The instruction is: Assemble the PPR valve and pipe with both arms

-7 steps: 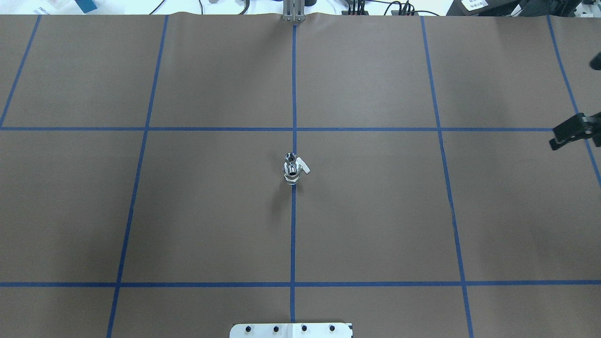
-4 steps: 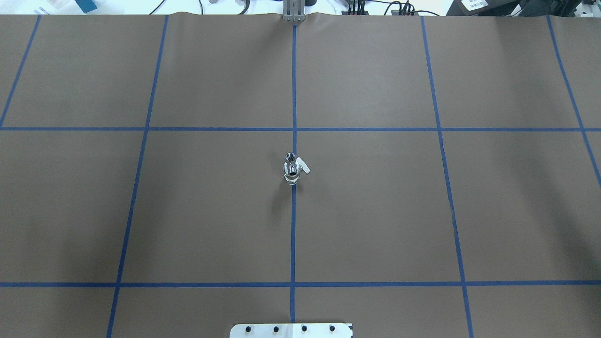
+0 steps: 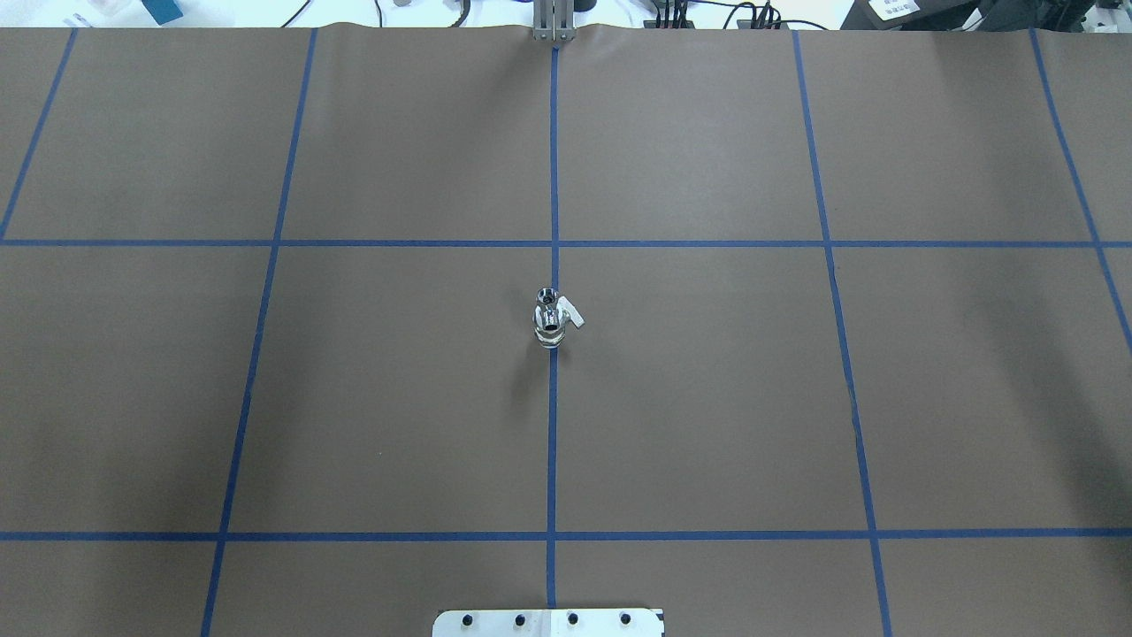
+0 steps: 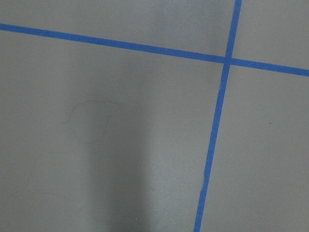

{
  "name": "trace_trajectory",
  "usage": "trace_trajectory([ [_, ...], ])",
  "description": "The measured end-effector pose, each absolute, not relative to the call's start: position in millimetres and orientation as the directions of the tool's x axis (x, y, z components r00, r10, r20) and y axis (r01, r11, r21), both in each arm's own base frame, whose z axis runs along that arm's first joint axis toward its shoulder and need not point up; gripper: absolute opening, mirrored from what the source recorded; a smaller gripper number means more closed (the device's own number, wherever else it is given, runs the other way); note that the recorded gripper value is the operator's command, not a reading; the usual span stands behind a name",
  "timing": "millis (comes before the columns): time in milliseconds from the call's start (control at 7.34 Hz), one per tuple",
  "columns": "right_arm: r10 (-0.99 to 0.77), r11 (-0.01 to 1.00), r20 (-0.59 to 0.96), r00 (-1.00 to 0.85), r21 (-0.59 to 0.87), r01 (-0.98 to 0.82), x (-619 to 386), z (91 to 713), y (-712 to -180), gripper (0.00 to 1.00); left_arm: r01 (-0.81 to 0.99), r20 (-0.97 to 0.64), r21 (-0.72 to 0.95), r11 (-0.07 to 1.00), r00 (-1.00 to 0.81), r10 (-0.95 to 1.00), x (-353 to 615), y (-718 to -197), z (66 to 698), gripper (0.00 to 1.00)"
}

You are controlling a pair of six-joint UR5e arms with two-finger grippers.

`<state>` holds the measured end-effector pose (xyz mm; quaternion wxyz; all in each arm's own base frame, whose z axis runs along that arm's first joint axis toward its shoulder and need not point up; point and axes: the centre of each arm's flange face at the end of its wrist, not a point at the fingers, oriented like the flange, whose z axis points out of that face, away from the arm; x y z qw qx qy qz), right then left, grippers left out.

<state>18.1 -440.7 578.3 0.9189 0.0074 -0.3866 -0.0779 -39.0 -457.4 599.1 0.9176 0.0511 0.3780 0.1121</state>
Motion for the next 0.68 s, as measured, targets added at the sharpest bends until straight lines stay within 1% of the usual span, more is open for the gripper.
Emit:
trace_trajectory([
  [681, -0.151, 0.988, 0.7, 0.698, 0.081, 0.133, 18.8, 576.5, -444.6, 0.99, -0.077, -0.724, 0.082, 0.994, 0.681, 0.113, -40.9, -451.6, 601.7, 1.0],
])
